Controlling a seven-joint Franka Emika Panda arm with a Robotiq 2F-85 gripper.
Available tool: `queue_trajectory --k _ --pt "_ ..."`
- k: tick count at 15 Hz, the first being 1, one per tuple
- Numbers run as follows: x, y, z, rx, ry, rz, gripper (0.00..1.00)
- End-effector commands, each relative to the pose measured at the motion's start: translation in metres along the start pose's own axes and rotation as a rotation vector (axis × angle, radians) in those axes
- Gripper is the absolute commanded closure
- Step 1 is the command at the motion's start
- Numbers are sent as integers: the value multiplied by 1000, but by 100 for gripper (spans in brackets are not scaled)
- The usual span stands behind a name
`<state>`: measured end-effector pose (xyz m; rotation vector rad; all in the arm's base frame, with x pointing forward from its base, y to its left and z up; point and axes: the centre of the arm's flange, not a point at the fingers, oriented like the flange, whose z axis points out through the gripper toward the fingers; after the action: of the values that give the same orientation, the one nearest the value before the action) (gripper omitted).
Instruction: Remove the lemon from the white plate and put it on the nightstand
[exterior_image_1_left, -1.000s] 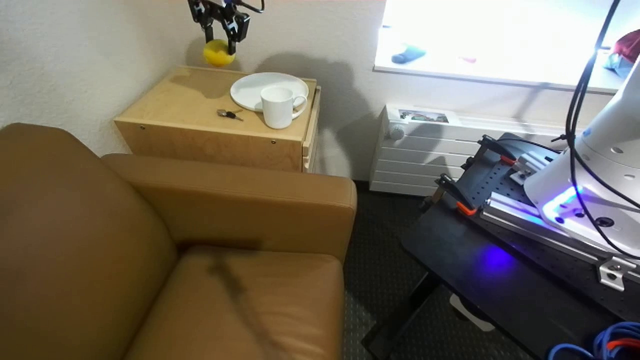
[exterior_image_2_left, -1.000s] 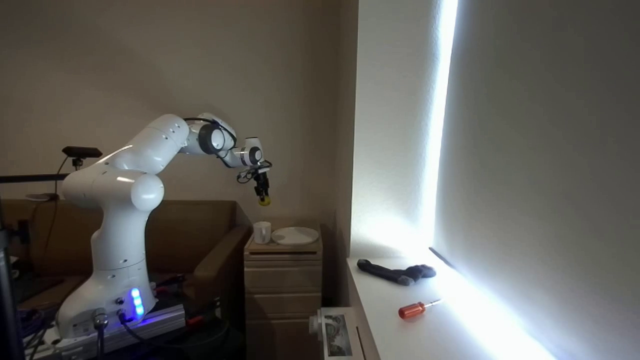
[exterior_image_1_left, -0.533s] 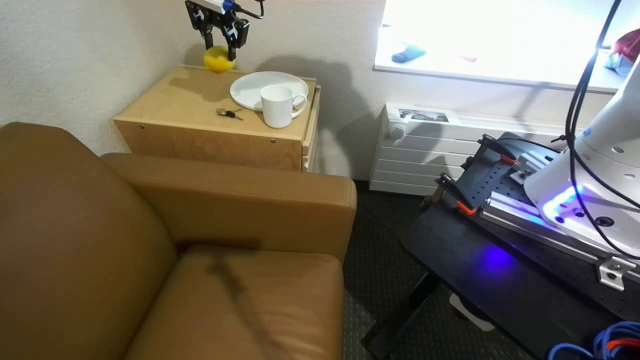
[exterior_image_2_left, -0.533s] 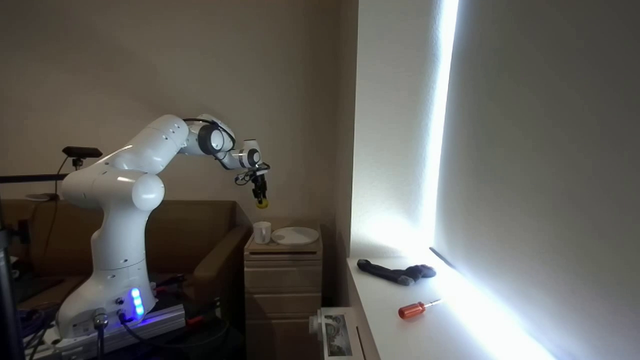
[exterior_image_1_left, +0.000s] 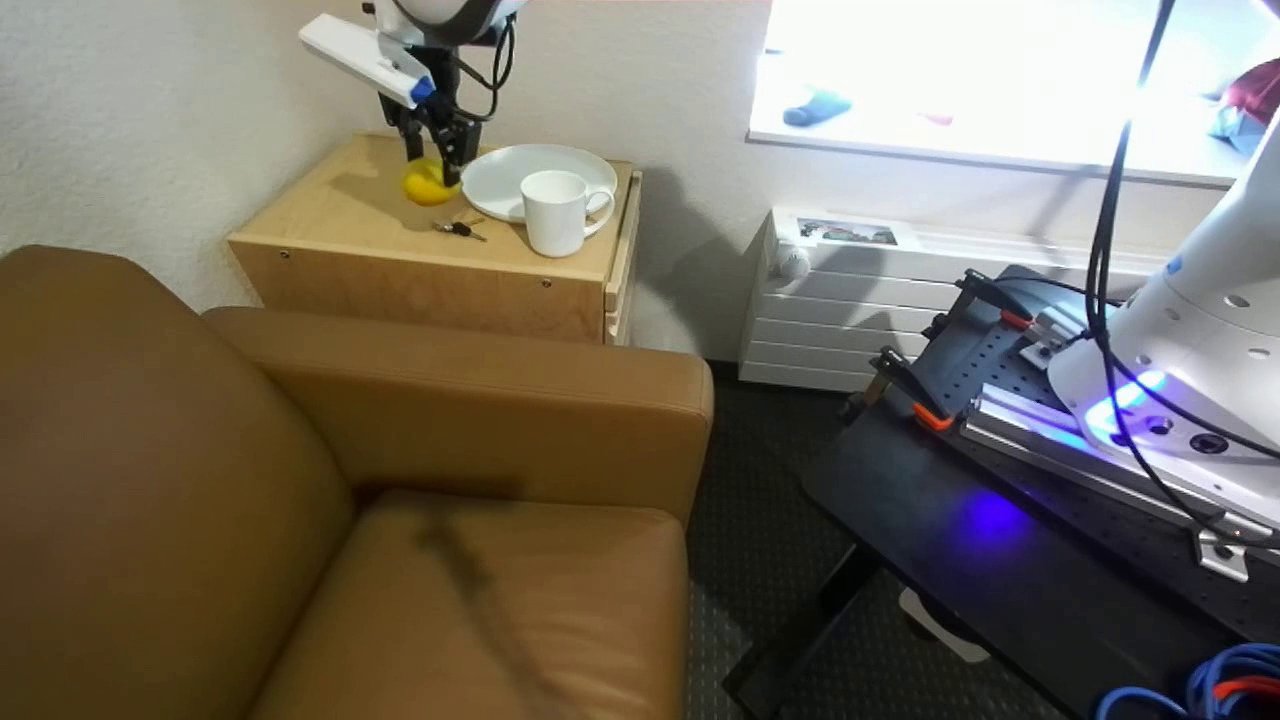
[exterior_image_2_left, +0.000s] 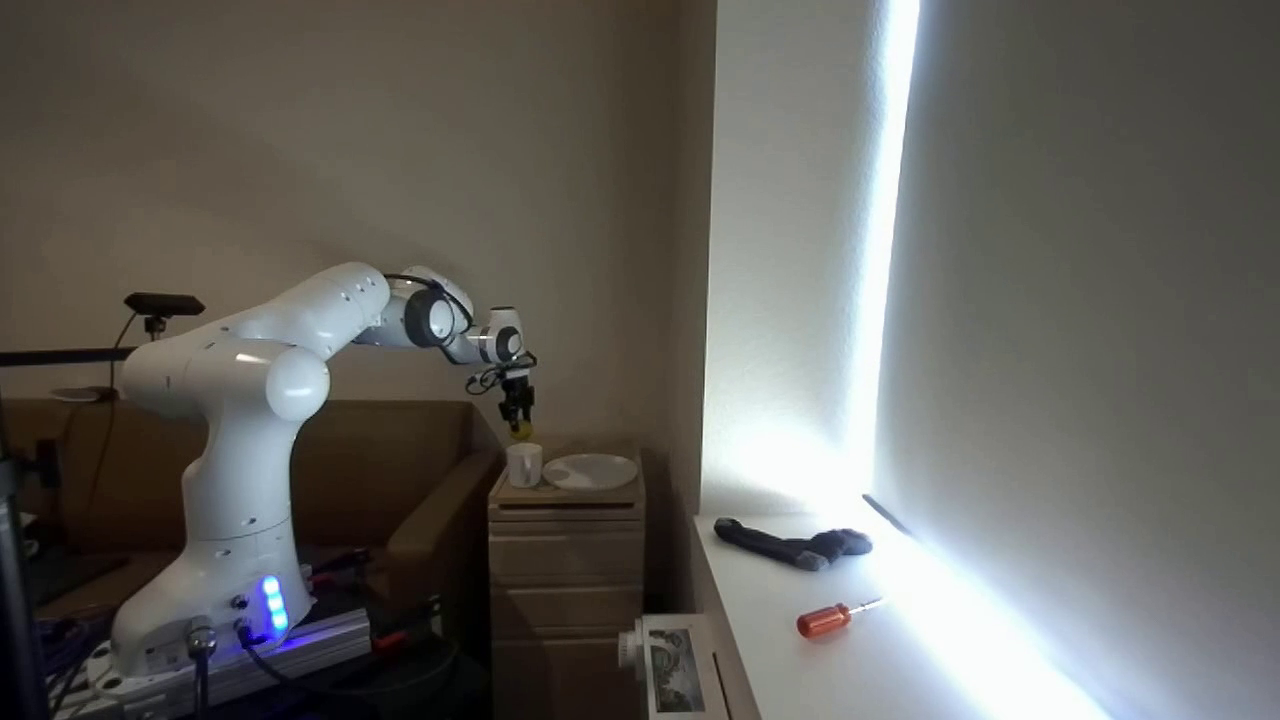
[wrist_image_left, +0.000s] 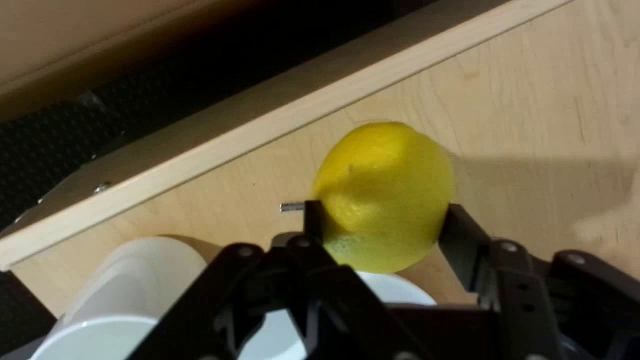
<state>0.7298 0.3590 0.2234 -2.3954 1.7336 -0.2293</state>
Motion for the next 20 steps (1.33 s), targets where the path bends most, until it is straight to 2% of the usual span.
queue_trajectory --k 1,6,9,13,14,15,17,18,19,20 --pt "-10 -46 15 57 -31 138 64" --pt "-5 -60 21 113 -8 278 64" --pt "-3 -64 28 131 -23 390 64" --pt "7 -67 42 106 -10 577 64" --pt "9 -16 27 103 -11 505 64" --pt "10 -15 30 101 -8 516 39" --pt "9 -15 31 100 -8 514 39" --pt "9 -15 31 100 -8 513 64" --pt "11 -15 36 116 21 517 64" --pt "14 -22 44 146 43 573 64"
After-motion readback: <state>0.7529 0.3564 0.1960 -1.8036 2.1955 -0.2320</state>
